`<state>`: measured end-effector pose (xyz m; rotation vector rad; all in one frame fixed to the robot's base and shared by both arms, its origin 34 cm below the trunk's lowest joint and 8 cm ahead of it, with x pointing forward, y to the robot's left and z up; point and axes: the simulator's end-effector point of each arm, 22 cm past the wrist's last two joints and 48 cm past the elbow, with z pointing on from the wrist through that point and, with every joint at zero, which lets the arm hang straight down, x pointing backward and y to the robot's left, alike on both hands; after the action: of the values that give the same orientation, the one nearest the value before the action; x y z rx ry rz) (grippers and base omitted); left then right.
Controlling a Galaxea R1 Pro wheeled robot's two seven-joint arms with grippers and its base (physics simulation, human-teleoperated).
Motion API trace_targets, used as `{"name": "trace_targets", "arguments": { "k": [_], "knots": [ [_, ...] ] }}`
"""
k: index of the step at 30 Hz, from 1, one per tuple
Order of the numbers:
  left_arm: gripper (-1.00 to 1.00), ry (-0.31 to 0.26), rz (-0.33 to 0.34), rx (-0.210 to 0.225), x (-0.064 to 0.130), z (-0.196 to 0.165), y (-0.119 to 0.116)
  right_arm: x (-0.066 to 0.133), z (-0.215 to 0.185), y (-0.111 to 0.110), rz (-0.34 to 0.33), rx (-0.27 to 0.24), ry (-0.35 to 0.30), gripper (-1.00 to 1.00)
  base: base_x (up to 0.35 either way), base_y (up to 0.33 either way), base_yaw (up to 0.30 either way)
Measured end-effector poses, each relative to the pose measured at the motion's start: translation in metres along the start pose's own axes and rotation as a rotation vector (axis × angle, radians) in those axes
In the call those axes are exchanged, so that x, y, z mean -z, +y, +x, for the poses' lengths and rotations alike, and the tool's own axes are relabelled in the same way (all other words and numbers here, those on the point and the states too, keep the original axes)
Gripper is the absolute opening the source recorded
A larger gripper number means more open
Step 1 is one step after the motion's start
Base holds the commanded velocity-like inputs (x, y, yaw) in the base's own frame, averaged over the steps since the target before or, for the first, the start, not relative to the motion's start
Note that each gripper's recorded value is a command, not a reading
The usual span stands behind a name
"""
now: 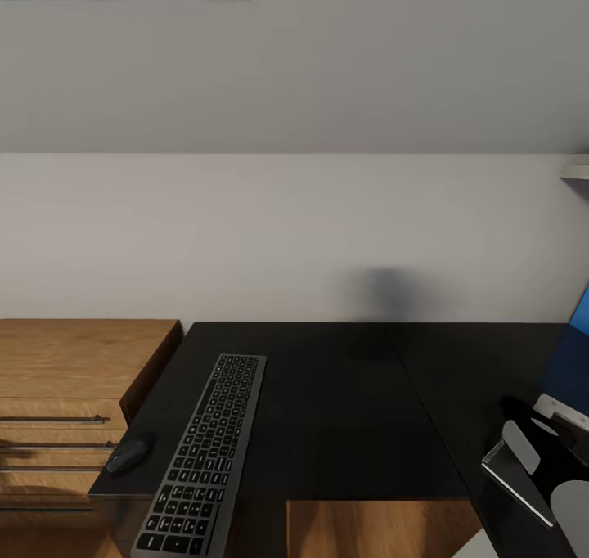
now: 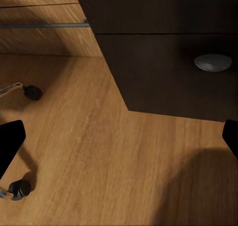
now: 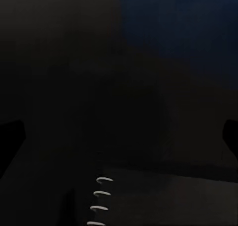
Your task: In the bedroom, organize the workspace by keeping the computer under the desk, ensuring the monitor is on the desk, placing the keyboard on the desk next to the monitor, placing the mouse on the desk next to the keyboard, moving the folder from the swivel chair onto the desk next to the mouse, stacking the notebook on top of the folder with the pen on top of the notebook, and positioning the swivel chair next to the desk.
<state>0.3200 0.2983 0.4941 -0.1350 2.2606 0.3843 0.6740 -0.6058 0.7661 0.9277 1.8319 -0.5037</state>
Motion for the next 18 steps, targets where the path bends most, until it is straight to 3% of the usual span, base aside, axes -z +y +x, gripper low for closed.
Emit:
{"name": "trace_targets", "arguments": {
  "k": [18],
  "knots": [
    [1.00, 0.000, 0.001, -0.001, -0.0001, 0.0000, -0.0002, -0.0002, 0.0002, -0.0002, 0.001, 0.001, 0.001, 1.00, 0.002, -0.002, 0.000]
  ]
}}
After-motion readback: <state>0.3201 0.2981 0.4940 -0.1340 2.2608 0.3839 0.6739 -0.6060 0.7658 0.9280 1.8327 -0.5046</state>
